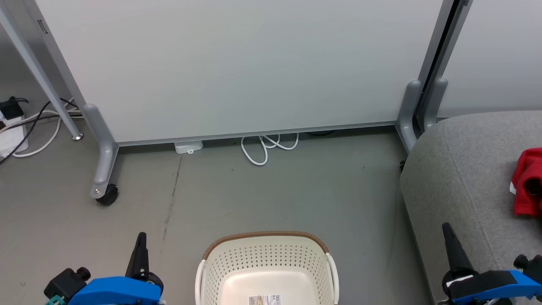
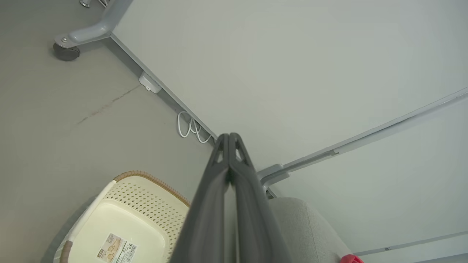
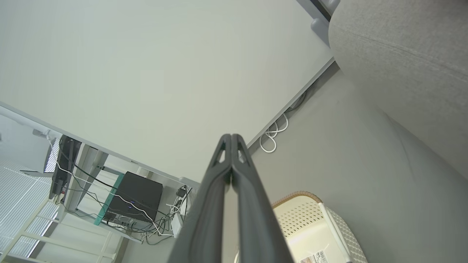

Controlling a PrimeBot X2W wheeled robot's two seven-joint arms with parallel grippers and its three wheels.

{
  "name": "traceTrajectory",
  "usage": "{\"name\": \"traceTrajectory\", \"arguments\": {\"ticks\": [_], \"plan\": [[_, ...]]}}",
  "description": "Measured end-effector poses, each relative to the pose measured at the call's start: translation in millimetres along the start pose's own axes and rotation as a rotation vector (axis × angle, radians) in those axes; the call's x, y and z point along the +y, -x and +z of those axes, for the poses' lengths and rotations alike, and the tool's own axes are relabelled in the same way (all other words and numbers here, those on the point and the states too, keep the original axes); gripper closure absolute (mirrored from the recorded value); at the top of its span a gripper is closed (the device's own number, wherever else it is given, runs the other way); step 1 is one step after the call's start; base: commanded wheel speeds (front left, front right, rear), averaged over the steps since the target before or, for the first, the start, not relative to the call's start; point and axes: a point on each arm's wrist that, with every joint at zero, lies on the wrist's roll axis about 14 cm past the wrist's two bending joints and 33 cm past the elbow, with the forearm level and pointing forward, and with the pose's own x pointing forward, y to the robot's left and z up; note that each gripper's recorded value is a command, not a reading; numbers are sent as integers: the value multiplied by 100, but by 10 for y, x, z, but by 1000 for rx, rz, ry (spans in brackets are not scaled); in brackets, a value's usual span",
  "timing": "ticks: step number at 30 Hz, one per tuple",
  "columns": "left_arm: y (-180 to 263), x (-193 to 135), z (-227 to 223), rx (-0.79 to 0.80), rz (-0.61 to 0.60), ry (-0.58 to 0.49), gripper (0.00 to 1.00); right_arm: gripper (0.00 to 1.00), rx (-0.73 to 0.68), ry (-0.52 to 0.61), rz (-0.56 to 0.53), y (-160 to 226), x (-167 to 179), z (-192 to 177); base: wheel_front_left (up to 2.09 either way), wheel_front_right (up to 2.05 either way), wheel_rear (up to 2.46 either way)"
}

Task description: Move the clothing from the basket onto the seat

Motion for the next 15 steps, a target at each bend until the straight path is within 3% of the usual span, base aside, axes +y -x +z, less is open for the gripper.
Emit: {"name": "traceTrajectory", "arguments": {"ticks": [15], "plan": [[-77, -95, 94, -12, -24, 157, 100, 100, -18, -169, 17, -47, 48, 83, 0, 0, 0]]}}
